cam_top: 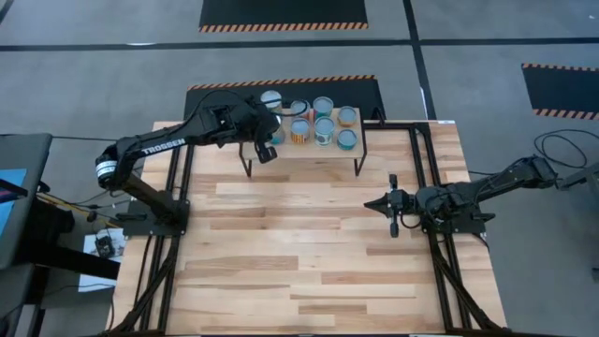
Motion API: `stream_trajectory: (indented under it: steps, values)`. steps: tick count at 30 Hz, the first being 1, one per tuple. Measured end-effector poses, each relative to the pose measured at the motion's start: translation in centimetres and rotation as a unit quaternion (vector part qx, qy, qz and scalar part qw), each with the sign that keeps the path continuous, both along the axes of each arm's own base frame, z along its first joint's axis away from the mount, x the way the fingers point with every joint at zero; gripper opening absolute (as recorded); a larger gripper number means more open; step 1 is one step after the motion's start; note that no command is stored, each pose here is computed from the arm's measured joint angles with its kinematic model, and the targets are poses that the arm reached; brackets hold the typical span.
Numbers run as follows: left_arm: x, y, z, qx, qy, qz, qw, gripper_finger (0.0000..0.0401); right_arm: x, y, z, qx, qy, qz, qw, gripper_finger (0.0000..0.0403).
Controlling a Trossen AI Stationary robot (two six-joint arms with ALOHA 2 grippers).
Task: Pick and place cans onto a shelf
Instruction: Put the canned cherries on the shelf aligned with the other canned cherries
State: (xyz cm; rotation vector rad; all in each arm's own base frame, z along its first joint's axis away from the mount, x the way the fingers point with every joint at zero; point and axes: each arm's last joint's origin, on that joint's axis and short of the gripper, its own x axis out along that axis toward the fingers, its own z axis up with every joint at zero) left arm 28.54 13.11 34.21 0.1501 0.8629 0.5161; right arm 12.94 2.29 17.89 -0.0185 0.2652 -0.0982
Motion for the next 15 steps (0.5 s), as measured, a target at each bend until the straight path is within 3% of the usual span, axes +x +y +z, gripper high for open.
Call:
stream_trajectory:
  steps: [6, 15]
  values:
    - [0.94, 0.63, -1.08, -0.001, 0.010, 0.004, 1.000, 0.0000, 0.01, 0.00, 0.01, 0.000, 0.000, 0.000, 1.000, 0.0013]
    - [0.70, 0.55, -0.55, 0.001, -0.006, 0.009, 1.000, 0.0000, 0.00, 0.01, 0.00, -0.001, 0.000, 0.001, 1.000, 0.0015]
